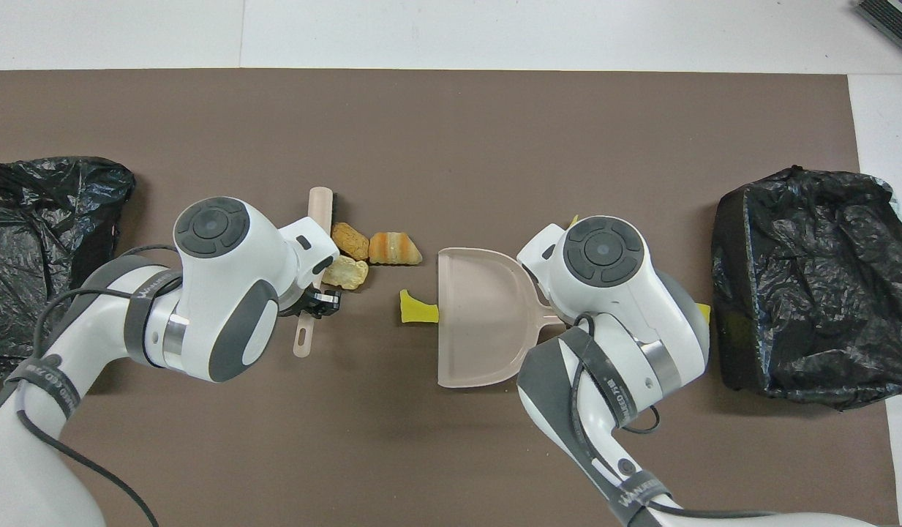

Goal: Sweep and dump trash in bin
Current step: 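Sweep the remaining bread pieces into the dustpan with the left gripper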

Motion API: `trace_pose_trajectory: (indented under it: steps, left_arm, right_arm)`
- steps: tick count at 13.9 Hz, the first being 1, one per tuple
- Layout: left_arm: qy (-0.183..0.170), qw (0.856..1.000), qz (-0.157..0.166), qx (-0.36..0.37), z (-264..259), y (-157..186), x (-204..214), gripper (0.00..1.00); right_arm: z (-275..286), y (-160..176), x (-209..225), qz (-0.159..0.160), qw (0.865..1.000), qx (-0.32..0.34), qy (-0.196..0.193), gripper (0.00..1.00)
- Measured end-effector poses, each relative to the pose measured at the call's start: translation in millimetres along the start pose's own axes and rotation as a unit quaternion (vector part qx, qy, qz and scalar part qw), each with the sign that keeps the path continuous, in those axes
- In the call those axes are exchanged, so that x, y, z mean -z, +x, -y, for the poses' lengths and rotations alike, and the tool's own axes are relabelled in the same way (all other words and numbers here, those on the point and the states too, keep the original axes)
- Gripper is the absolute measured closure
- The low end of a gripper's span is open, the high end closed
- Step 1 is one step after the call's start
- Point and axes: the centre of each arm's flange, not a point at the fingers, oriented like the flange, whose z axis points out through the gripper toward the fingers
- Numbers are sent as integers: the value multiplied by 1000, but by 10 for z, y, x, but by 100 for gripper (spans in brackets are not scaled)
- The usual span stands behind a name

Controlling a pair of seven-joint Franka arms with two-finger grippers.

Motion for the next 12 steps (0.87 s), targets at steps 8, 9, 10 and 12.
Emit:
trace_pose_trajectory:
  steps: [8, 9, 10, 12]
  left_arm:
    - [-6, 998, 13, -57, -788, -338, -115, 73]
    - [-17, 998, 18, -57, -876, -400, -129, 73]
    - [-26, 998, 23, -59, -975, -471, -139, 73]
    - [-33, 997, 31, -58, -1174, -612, -142, 73]
  right_arm:
    - [3, 0, -4, 0, 1000, -3, 0, 69]
    - [3, 0, -4, 0, 1000, -3, 0, 69]
    - [4, 0, -4, 0, 1000, -3, 0, 69]
    - [4, 0, -5, 0, 1000, -3, 0, 69]
